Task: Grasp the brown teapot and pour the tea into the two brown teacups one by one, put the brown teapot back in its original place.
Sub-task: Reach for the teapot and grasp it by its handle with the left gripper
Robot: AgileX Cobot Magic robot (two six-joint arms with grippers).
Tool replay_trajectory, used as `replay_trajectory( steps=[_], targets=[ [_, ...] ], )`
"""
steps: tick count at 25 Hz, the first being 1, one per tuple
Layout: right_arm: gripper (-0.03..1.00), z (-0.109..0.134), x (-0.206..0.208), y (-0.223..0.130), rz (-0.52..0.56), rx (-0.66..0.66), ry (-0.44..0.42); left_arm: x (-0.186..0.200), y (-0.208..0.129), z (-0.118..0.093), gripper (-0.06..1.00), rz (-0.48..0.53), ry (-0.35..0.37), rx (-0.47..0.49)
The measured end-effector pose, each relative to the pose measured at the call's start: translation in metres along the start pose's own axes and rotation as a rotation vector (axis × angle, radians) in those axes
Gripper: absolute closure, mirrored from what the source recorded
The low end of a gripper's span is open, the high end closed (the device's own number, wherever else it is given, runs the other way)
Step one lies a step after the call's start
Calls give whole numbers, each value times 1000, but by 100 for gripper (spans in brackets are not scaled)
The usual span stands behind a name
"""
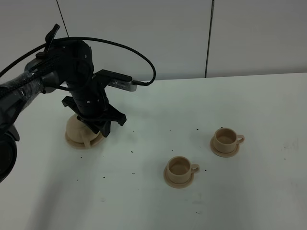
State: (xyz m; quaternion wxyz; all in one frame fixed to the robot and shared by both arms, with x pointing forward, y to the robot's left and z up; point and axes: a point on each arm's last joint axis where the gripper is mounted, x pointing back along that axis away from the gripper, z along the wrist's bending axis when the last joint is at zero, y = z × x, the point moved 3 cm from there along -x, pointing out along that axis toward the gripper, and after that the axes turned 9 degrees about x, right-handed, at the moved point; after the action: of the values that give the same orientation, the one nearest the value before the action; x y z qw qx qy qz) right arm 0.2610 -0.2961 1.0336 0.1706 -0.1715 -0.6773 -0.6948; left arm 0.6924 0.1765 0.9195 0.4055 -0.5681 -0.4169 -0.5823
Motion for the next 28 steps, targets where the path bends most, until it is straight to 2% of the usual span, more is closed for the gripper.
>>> replay_trajectory(
  steps=[7, 14, 16, 22, 28],
  targets=[
    [73, 0, 0, 0, -1, -1, 1, 22, -3, -1, 61, -41, -5, 103],
    [73, 0, 0, 0, -1, -1, 2, 28, -24, -1, 61, -2, -27, 336],
    [73, 0, 0, 0, -1, -1, 2, 25, -30, 0, 61, 21, -30, 377],
    [73, 0, 0, 0, -1, -1, 2, 18, -36, 9, 61, 50, -26, 464],
    [73, 0, 0, 0, -1, -1, 2, 18, -38, 24, 61, 53, -23, 509]
  ],
)
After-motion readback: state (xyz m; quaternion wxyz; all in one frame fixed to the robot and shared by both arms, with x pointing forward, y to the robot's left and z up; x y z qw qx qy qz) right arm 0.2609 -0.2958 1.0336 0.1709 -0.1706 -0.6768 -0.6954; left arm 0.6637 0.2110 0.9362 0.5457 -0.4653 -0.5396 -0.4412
